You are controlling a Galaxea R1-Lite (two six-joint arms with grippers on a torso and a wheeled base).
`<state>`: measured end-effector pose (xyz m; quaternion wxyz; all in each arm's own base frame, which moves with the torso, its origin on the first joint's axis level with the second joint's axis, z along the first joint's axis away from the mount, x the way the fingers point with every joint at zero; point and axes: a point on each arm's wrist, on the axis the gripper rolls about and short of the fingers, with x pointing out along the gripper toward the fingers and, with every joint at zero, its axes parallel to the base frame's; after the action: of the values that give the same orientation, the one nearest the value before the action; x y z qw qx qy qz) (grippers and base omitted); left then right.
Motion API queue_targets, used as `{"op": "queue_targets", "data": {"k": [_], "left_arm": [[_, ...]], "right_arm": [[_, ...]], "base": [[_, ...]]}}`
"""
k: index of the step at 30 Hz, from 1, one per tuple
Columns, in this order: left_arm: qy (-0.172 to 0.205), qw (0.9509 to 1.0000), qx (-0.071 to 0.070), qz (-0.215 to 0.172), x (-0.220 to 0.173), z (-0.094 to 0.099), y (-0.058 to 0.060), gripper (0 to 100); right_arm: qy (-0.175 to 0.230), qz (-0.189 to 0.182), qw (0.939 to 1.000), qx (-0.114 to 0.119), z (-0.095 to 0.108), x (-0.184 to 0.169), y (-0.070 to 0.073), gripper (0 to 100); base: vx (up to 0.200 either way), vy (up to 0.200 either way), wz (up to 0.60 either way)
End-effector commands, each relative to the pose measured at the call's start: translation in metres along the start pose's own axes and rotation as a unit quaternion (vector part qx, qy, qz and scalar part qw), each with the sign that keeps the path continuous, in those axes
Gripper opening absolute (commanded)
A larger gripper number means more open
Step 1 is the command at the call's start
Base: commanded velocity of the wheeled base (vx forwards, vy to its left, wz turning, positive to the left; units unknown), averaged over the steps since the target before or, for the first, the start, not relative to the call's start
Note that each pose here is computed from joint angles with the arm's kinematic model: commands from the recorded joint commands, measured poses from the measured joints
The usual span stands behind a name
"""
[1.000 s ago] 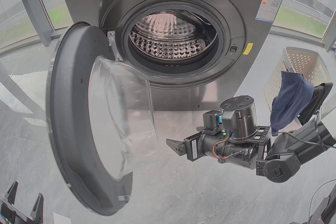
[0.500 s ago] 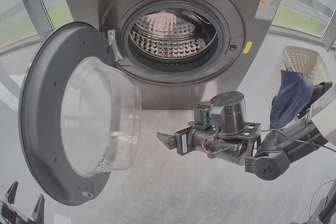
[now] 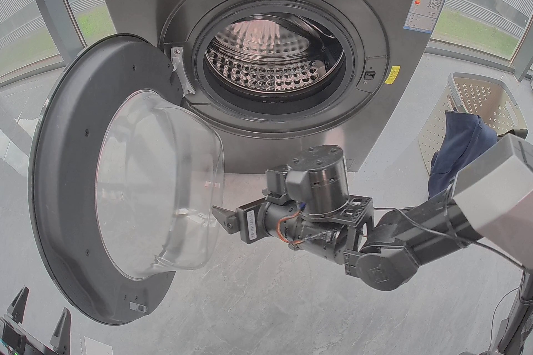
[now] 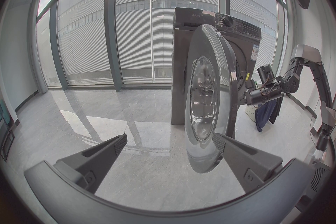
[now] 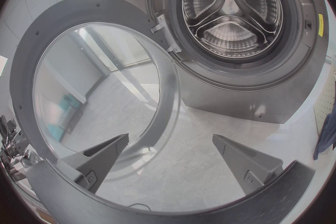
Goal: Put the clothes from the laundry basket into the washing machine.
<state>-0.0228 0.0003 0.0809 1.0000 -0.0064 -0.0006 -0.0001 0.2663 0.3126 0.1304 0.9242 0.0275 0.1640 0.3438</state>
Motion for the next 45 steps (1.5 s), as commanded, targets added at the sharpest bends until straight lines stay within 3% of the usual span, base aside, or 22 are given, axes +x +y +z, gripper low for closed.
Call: {"op": "queue_targets", "data": {"k": [1,5,23,28,36,40,42,45], "left_arm": [[0.003,1.0000,-0.001,0.000,0.000,-0.005,0.000,100],[0.004,1.0000,-0.001,-0.001,0.000,-0.005,0.000,100],[0.003,1.0000,-0.005,-0.001,0.000,-0.005,0.000,100],[0.003,1.0000,-0.005,-0.001,0.000,-0.005,0.000,100],[0.002,1.0000,-0.004,0.000,0.000,-0.005,0.000,100],[0.002,1.0000,0.000,0.003,0.000,-0.005,0.000,100],[0.002,1.0000,0.003,0.004,0.000,-0.005,0.000,100],[0.002,1.0000,0.001,0.002,0.000,-0.005,0.000,100]], "right_arm": [[-0.003,0.021,0.9997,0.008,-0.012,0.028,0.022,100],[-0.042,0.039,0.9982,0.020,-0.007,0.040,0.035,100],[-0.049,0.026,0.9982,0.024,0.000,0.031,0.027,100],[-0.064,0.004,0.9976,0.026,0.025,-0.013,0.005,100],[-0.086,-0.053,0.9948,0.014,0.037,-0.142,-0.045,100],[-0.115,-0.097,0.9885,0.013,0.031,-0.203,-0.068,100],[-0.121,-0.111,0.9864,0.008,0.028,-0.215,-0.074,100],[-0.155,-0.177,0.9718,-0.007,0.014,-0.267,-0.093,100]], "base": [[0.000,0.000,0.00],[0.000,0.000,0.00],[0.000,0.000,0.00],[0.000,0.000,0.00],[0.000,0.000,0.00],[0.000,0.000,0.00],[0.000,0.000,0.00],[0.000,0.000,0.00]]}}
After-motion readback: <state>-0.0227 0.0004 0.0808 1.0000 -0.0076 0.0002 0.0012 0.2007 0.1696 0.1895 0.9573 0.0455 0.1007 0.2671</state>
